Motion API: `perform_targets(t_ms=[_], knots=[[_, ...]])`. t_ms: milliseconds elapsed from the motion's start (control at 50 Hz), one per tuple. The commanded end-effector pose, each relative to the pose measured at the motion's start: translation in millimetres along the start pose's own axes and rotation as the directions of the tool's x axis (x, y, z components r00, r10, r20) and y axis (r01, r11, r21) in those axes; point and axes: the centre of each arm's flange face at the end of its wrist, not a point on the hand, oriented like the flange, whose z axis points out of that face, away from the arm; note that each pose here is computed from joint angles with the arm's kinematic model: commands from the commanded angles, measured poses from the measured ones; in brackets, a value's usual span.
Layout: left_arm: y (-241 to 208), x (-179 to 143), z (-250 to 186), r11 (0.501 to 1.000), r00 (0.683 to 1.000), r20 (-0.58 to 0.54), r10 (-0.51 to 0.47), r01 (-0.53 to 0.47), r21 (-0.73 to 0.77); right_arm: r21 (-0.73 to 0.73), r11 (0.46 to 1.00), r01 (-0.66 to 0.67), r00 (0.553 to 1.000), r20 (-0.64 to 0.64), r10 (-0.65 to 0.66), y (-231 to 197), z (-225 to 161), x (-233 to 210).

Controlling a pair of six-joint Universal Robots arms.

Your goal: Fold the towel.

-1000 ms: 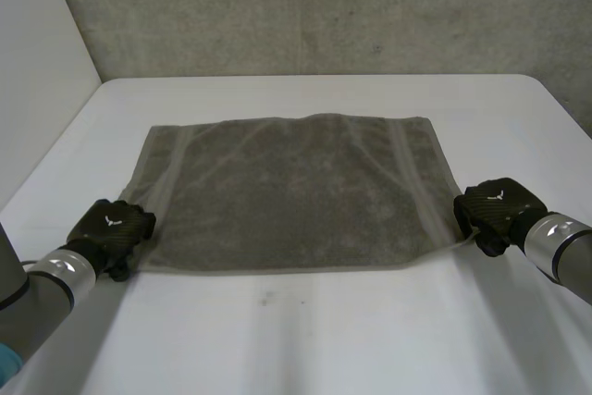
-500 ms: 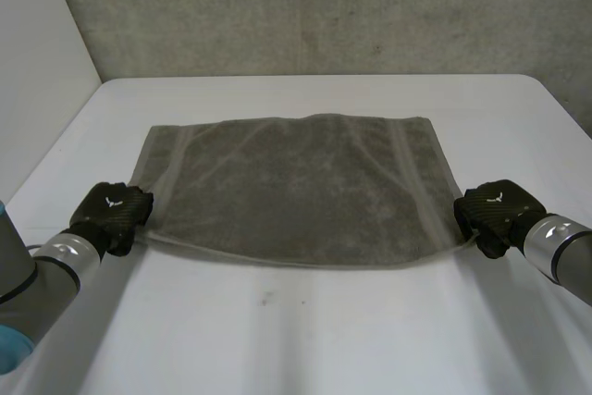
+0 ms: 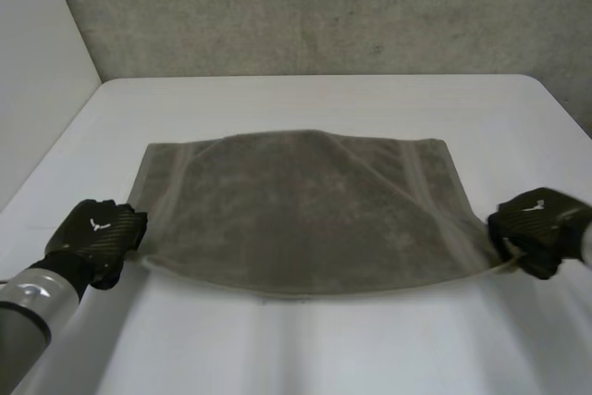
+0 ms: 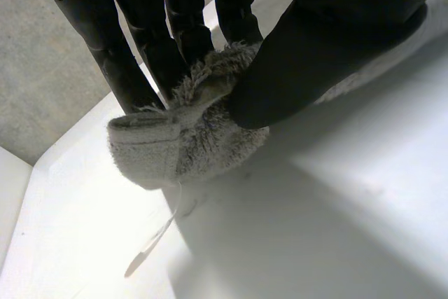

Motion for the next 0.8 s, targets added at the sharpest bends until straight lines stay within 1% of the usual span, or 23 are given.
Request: perform_targets(t_ms=[20,100,160,220,260,280,300,320,340,360,380,420,440,480,500,520,540,580,600,640,700,760,800], knots=[[-19,2,-33,1.000,0.999,-0.036,-0.015,0.015,-0.005,0.015,1.000,0.022,0.998,-0.064,-0.021,-4,-32,19],[-26,3,-35,0.999,0.997,-0.080,-0.015,0.018,0.031,0.074,0.997,0.035,0.998,-0.059,-0.030,-12,-34,21],[-29,0,-33,0.999,0.997,-0.078,-0.012,0.016,0.047,0.092,0.995,0.034,0.998,-0.061,-0.028,-14,-34,23],[-33,-12,-22,0.998,0.999,-0.054,-0.008,0.012,0.067,0.129,0.991,0.036,0.997,-0.078,-0.026,-18,-28,28],[-29,-19,2,0.998,0.998,-0.055,-0.009,0.012,0.062,0.146,0.989,-0.005,0.995,-0.095,0.019,-16,-6,39],[-29,-19,2,0.998,0.998,-0.055,-0.009,0.012,0.062,0.146,0.989,-0.005,0.995,-0.095,0.019,-16,-6,39],[-29,-22,14,0.998,0.998,-0.060,-0.008,0.012,0.065,0.149,0.988,-0.027,0.994,-0.102,0.042,-16,7,44],[-29,-22,14,0.998,0.998,-0.060,-0.008,0.012,0.065,0.149,0.988,-0.027,0.994,-0.103,0.043,-16,7,45],[-30,-25,25,0.997,0.998,-0.065,-0.009,0.014,0.071,0.148,0.988,-0.041,0.993,-0.105,0.057,-18,18,47],[-31,-27,36,0.997,0.997,-0.072,-0.008,0.013,0.075,0.146,0.988,-0.041,0.993,-0.103,0.056,-22,29,45],[-31,-27,36,0.997,0.997,-0.072,-0.008,0.013,0.075,0.146,0.988,-0.041,0.993,-0.103,0.056,-22,29,45],[-29,-26,61,0.997,0.995,-0.101,-0.004,0.012,0.072,0.149,0.989,-0.019,0.994,-0.104,0.035,-34,46,38],[-29,-26,61,0.997,0.995,-0.101,-0.004,0.012,0.072,0.149,0.989,-0.019,0.994,-0.104,0.035,-34,46,38],[-29,-27,85,0.998,0.996,-0.091,-0.001,0.007,0.065,0.154,0.988,-0.016,0.991,-0.128,0.036,-40,69,38],[-29,-27,86,0.998,0.996,-0.091,-0.001,0.007,0.065,0.154,0.988,-0.016,0.991,-0.129,0.036,-40,70,38],[-29,-29,97,0.998,0.997,-0.076,-0.003,0.008,0.061,0.173,0.985,-0.017,0.987,-0.152,0.044,-43,80,42],[-29,-29,98,0.998,0.997,-0.076,-0.003,0.008,0.061,0.174,0.985,-0.017,0.987,-0.152,0.044,-43,80,42],[-29,-32,122,0.998,0.999,-0.051,-0.018,0.022,0.060,0.226,0.974,-0.028,0.977,-0.198,0.074,-48,101,51],[-29,-32,122,0.998,0.999,-0.051,-0.019,0.022,0.060,0.226,0.974,-0.028,0.977,-0.198,0.074,-48,101,52],[-32,-33,143,0.996,0.998,-0.037,-0.042,0.045,0.080,0.284,0.958,-0.030,0.969,-0.225,0.097,-55,120,54],[-34,-33,152,0.994,0.998,-0.034,-0.055,0.058,0.090,0.335,0.942,-0.020,0.956,-0.269,0.116,-64,134,58],[-40,-31,168,0.990,0.997,-0.028,-0.071,0.074,0.118,0.351,0.936,-0.016,0.947,-0.294,0.126,-65,141,60],[-42,-33,182,0.988,0.997,-0.004,-0.079,0.078,0.135,0.382,0.924,0.002,0.930,-0.339,0.139,-68,153,67]])
